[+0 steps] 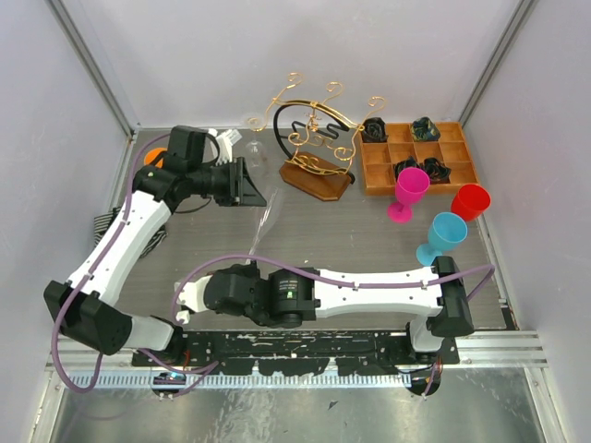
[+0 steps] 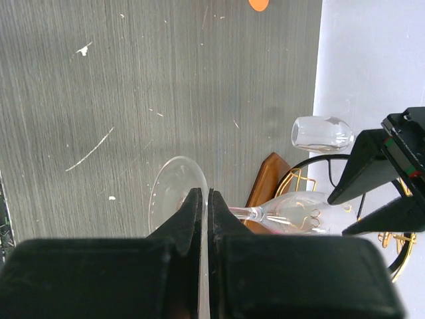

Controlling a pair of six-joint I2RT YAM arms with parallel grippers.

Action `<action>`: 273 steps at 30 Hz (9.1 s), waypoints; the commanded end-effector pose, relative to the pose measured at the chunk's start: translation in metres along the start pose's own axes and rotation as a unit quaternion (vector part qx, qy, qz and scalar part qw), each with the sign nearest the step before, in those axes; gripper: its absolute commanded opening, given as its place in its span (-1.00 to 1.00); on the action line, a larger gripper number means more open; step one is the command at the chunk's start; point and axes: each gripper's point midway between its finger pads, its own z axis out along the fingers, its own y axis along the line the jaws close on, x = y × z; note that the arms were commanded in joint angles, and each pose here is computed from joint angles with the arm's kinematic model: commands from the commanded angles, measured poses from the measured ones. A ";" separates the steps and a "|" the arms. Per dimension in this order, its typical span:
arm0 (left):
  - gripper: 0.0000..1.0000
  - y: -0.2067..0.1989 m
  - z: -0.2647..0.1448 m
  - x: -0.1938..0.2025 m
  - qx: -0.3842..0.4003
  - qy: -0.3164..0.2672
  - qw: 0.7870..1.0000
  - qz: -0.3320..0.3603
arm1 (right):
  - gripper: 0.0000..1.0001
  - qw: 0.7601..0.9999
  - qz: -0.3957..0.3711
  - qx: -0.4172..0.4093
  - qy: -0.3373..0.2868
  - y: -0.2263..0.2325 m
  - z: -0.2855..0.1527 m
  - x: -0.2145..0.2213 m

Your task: Take the wine glass off the wine glass rack

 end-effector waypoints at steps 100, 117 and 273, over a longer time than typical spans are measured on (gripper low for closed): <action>-0.41 0.155 -0.041 -0.101 -0.408 -0.540 0.706 0.208 | 0.47 0.817 0.467 0.337 -0.032 -0.158 -0.181 0.157; 0.11 0.182 -0.012 -0.078 -0.458 -0.554 0.675 0.169 | 0.44 0.814 0.455 0.361 -0.020 -0.169 -0.191 0.176; -1.00 0.061 0.025 -0.238 0.152 -0.328 0.889 -0.281 | 0.09 0.662 0.686 0.256 -0.158 -0.314 -0.104 0.179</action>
